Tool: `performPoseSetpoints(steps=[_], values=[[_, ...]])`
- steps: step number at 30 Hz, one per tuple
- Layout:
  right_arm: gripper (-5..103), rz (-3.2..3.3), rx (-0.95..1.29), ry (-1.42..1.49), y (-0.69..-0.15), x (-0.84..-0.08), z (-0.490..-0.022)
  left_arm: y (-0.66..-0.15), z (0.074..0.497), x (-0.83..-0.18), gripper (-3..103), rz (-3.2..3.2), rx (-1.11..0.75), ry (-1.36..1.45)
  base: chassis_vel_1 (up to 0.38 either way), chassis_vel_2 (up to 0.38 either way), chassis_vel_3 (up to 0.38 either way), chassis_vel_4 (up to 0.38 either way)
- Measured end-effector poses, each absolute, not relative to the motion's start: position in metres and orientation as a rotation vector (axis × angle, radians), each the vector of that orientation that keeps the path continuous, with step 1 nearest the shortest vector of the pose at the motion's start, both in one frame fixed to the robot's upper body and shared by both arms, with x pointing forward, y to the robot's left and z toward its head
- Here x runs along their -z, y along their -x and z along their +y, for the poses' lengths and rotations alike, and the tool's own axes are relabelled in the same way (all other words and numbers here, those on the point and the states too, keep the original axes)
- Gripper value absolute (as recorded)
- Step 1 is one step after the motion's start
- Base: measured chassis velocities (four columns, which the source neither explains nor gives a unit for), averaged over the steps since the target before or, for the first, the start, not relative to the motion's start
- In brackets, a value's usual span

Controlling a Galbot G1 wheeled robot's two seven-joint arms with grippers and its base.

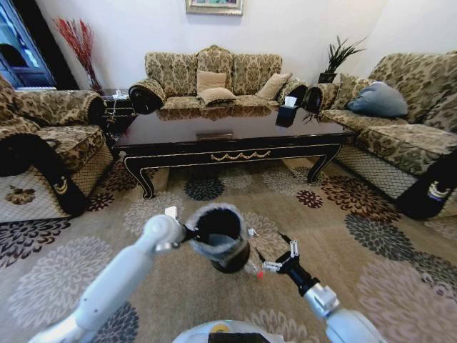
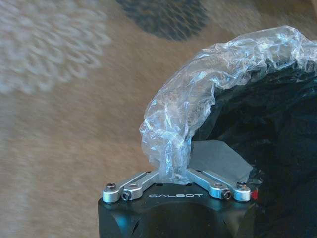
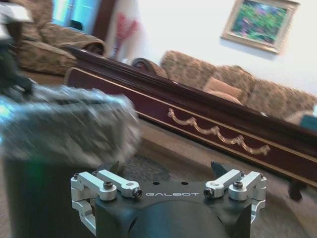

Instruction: Move to the front of the table and pick up the trash from the floor, then place it into the trash bin.

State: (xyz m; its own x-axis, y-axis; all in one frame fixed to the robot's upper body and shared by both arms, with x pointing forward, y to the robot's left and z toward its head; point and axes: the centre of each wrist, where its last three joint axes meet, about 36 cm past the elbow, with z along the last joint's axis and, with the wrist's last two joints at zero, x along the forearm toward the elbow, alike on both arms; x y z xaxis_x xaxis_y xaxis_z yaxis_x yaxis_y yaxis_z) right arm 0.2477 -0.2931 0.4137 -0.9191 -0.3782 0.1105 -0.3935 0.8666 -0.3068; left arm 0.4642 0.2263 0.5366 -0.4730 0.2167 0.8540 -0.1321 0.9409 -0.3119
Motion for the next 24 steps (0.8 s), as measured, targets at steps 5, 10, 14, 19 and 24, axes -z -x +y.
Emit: performPoseSetpoints(steps=[5, 10, 14, 19, 24], values=[[100, -2.923, -0.44, -0.586, -0.261, -0.372, -0.297, -0.469, 0.281, -0.534, 0, -2.023, -0.406, -0.094, 0.0, 0.0, 0.0, 0.0], [100, -2.856, -0.407, -0.589, -0.271, -0.329, -0.296, -0.463, 0.307, -0.518, 0, -1.993, -0.431, -0.175, 0.0, 0.0, 0.0, 0.0], [100, -2.806, -0.344, -0.604, -0.271, -0.308, -0.293, -0.46, 0.312, -0.511, 0, -1.986, -0.436, -0.197, 0.0, 0.0, 0.0, 0.0], [100, -2.699, -0.358, -0.72, -0.266, -0.273, -0.298, -0.459, 0.313, -0.506, 0, -1.987, -0.43, -0.211, 0.0, 0.0, 0.0, 0.0], [100, -2.598, -0.476, -0.795, -0.262, -0.243, -0.319, -0.456, 0.309, -0.505, 0, -1.99, -0.422, -0.206, 0.0, 0.0, 0.0, 0.0]])
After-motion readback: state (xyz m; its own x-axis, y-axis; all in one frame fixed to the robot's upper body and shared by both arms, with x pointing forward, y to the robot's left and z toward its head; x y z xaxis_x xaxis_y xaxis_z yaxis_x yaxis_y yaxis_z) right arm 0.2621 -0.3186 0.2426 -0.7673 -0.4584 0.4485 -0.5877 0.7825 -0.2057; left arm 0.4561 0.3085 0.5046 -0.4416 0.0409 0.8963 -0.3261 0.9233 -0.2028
